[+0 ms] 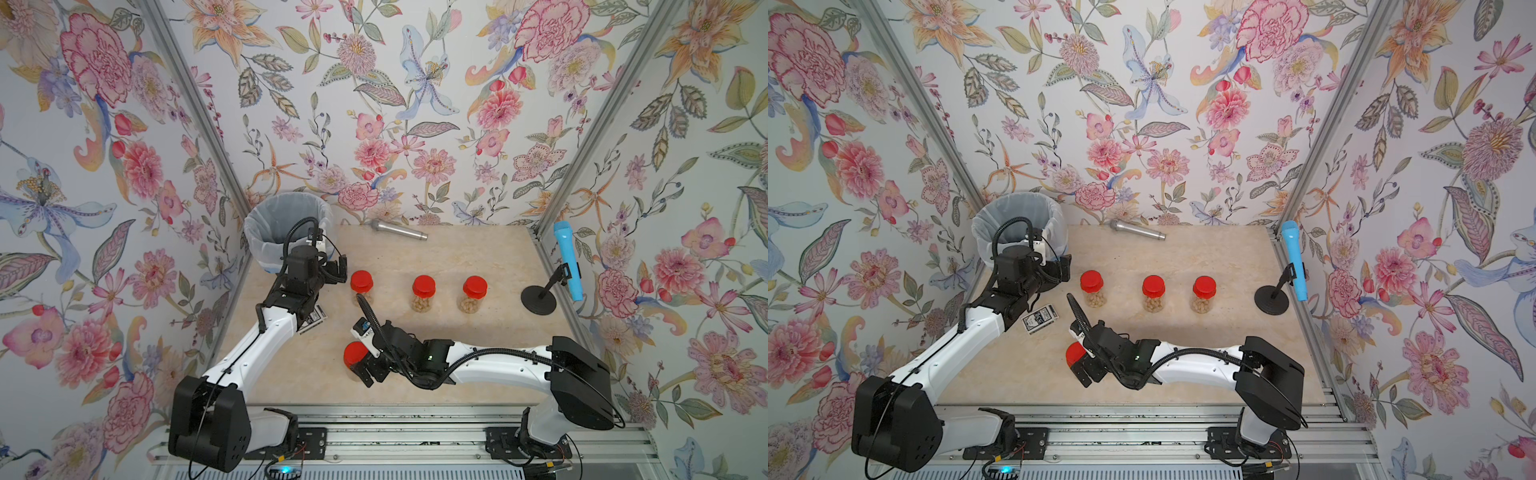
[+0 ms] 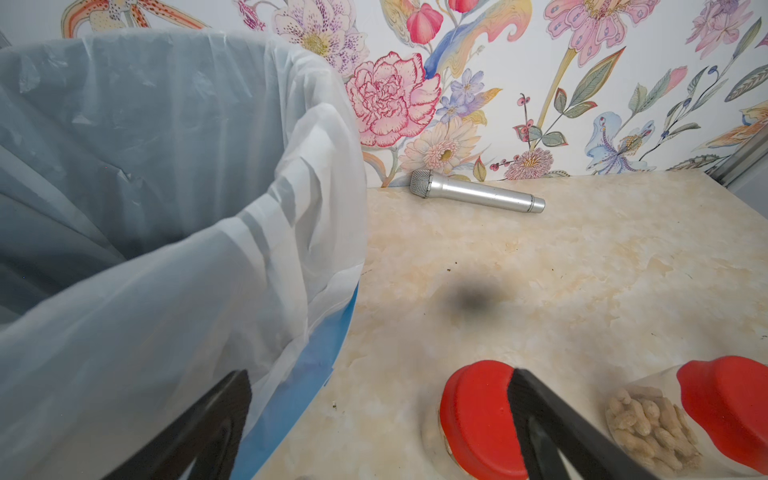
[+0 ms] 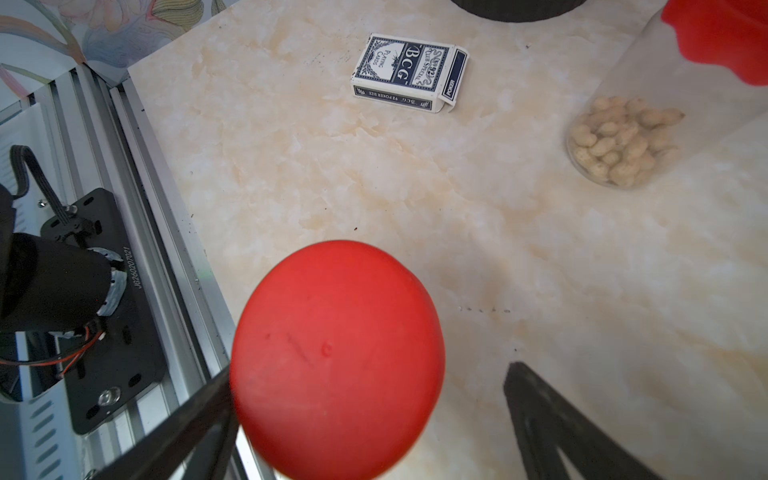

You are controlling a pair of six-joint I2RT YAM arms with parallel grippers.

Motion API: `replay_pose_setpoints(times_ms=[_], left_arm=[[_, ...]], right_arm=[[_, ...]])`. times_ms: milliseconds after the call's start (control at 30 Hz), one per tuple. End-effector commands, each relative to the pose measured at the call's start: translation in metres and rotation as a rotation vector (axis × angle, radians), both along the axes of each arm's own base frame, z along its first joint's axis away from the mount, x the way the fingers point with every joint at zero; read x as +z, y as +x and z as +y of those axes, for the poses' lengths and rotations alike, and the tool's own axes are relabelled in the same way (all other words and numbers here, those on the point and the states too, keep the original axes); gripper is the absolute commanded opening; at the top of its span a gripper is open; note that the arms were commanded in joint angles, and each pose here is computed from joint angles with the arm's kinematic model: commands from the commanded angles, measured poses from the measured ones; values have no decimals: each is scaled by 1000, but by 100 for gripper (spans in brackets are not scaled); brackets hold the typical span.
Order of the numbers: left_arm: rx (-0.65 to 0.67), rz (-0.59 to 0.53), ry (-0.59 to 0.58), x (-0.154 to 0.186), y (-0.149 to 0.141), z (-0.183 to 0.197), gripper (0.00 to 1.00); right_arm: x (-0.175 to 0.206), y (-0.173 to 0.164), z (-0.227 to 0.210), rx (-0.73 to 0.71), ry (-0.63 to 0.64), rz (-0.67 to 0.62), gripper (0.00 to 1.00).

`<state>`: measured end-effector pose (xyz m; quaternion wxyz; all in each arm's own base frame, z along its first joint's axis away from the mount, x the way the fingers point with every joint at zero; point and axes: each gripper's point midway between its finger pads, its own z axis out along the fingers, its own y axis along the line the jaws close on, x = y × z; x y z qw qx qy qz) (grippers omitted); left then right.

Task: Empty moldy peanuts from jars
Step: Pick up the jar from the center of the board.

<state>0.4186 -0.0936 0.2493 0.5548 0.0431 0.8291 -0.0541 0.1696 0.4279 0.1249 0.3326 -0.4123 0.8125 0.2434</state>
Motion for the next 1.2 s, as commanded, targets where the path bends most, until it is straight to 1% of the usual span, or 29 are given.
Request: replay_pose_setpoints(times_ms=[0, 333, 733, 933, 1167], left_arm=[[4, -32, -17, 11, -3, 4, 100], [46, -35, -17, 10, -5, 15, 100], [60, -26, -14, 3, -8, 21, 100], [67, -19, -10, 0, -9, 23, 100], [70, -19, -7, 0, -8, 23, 100]], right_arm=[[8, 3, 14, 6, 25, -22, 100], [-6, 2, 29, 35, 20, 10, 100], [-21, 14, 30, -4, 41, 41, 100], [-28, 18, 29, -13, 49, 68, 95], [-36, 16, 28, -5, 32, 80, 91]])
